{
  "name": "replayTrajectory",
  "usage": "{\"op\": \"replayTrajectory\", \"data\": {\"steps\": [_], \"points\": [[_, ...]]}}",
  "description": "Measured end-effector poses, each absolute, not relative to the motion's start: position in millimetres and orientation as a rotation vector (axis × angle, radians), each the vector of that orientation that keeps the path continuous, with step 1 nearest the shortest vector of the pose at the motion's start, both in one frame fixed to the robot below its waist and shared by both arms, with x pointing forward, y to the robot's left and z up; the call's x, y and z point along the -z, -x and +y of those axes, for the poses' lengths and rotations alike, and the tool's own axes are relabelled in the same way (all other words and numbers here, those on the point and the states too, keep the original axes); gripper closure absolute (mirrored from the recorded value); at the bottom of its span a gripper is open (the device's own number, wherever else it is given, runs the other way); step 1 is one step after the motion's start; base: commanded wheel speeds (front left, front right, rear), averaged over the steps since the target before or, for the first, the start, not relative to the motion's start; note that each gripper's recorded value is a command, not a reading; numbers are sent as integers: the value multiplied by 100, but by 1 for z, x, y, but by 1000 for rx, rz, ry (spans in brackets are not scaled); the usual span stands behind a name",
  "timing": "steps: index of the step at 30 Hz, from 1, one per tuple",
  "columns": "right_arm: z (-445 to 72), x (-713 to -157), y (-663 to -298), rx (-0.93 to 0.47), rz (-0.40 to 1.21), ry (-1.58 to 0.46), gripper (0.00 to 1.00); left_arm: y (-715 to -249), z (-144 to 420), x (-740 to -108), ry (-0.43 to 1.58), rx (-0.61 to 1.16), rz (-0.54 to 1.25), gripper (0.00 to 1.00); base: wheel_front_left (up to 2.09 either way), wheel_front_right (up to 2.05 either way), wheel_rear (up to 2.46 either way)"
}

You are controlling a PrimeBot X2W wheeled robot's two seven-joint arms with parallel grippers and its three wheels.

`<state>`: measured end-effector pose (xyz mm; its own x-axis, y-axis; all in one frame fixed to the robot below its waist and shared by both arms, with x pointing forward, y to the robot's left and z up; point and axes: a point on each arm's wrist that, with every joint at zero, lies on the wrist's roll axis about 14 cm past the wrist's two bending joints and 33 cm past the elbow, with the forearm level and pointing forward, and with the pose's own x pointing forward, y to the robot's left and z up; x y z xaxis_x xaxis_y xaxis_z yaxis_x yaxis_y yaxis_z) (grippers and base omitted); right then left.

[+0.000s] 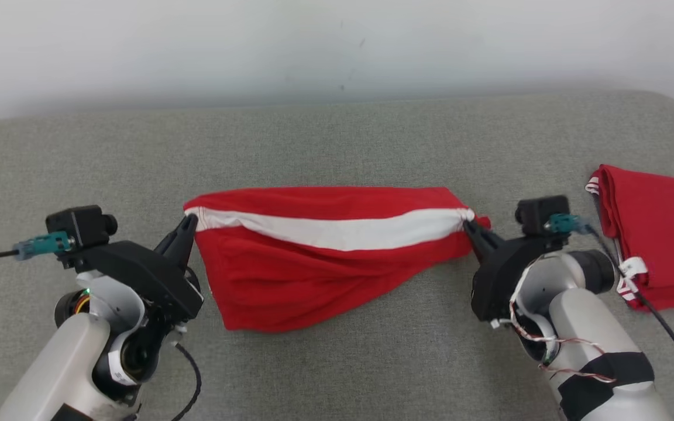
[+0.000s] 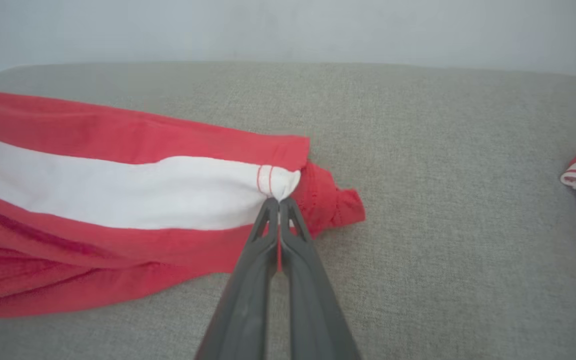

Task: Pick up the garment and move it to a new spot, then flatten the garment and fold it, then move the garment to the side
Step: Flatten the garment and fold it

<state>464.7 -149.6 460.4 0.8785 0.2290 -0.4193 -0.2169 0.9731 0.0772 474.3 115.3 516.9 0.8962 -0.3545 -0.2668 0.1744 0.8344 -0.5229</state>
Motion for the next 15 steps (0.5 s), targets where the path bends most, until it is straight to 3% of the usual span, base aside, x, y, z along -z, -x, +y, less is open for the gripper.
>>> {"op": "replayTrajectory", "data": {"steps": [7,15], "points": [[-161,-557,-476,-244,147,-130,100,-485,99,-585,610,402,190,100,0,0,0],[-188,-648,-461,-221,-97,-133,100,-482,78,-676,658,557,-36,100,0,0,0]]}}
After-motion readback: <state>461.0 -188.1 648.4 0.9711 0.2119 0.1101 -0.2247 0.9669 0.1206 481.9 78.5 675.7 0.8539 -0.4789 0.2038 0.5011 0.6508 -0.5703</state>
